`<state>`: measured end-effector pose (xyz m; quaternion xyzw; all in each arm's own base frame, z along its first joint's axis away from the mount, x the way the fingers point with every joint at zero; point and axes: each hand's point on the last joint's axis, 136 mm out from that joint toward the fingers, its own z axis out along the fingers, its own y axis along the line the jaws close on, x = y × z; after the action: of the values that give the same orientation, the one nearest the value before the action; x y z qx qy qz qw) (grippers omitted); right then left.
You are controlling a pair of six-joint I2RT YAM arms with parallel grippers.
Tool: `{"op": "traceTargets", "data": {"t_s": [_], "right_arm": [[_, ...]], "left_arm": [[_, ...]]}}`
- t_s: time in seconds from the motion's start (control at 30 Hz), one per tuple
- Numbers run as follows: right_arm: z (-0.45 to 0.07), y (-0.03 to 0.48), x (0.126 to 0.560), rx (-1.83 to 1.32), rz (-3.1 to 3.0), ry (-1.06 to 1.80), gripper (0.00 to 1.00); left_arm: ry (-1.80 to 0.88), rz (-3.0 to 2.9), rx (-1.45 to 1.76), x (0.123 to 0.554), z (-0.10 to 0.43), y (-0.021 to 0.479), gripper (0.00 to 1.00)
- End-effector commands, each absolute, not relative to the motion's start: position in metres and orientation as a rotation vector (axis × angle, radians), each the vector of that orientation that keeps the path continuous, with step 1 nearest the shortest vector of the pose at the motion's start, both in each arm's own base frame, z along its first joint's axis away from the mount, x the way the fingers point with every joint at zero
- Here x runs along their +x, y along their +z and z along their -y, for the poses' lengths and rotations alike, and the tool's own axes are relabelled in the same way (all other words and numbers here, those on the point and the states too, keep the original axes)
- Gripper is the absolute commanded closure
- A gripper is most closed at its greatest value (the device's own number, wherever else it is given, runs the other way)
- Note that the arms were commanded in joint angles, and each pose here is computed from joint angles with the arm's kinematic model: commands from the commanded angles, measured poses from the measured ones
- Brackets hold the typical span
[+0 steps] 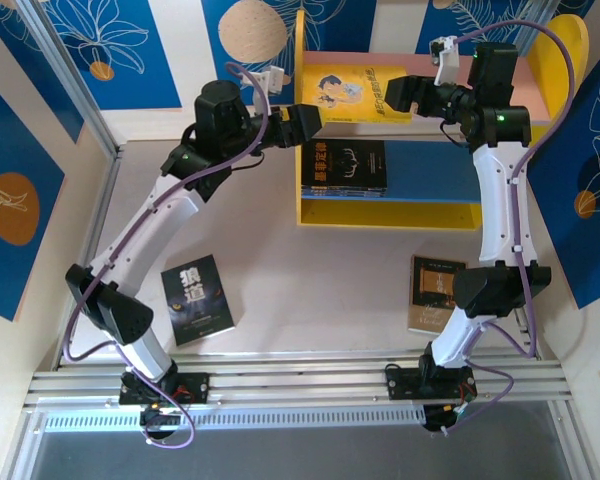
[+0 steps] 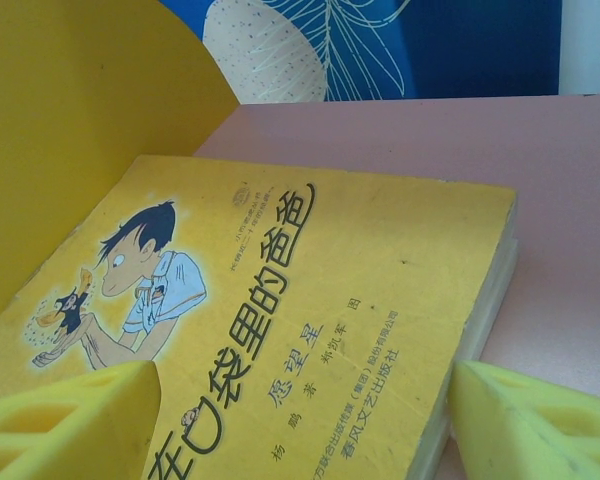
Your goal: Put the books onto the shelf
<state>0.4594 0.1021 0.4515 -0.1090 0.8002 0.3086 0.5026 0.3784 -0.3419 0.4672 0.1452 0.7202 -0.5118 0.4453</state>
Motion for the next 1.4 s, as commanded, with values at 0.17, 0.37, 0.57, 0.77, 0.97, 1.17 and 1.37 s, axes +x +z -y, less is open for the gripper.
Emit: {"op": "traceTargets", "data": {"t_s": [0.17, 0.37, 0.57, 0.77, 0.97, 1.17, 1.37], "right_arm": [[-0.113, 0.429, 0.461, -0.244, -2.015, 0.859, 0.24], [-0.114, 0.428, 0.461, -0.246, -2.014, 0.866, 0.24], [-0.115, 0.428, 0.462, -0.249, -2.011, 0.875, 0.23], [-0.115, 0.429, 0.463, -0.249, -2.006, 0.879, 0.23], [-0.115, 0.427, 0.467, -0.241, -2.006, 0.882, 0.23], [-0.114, 0.424, 0.471, -0.233, -2.007, 0.883, 0.23], [-0.115, 0.423, 0.473, -0.233, -2.007, 0.890, 0.23]], "left_arm": [[-1.220, -1.778, 0.379, 0.385, 0.346, 0.471, 0.33], [-1.190, -1.787, 0.369, 0.389, 0.345, 0.469, 0.33], [-1.173, -1.791, 0.363, 0.391, 0.344, 0.469, 0.33], [-1.159, -1.794, 0.361, 0.394, 0.343, 0.468, 0.33], [-1.135, -1.799, 0.360, 0.397, 0.343, 0.467, 0.33], [-1.120, -1.807, 0.365, 0.400, 0.344, 0.465, 0.33], [-1.110, -1.811, 0.363, 0.404, 0.345, 0.463, 0.33]]}}
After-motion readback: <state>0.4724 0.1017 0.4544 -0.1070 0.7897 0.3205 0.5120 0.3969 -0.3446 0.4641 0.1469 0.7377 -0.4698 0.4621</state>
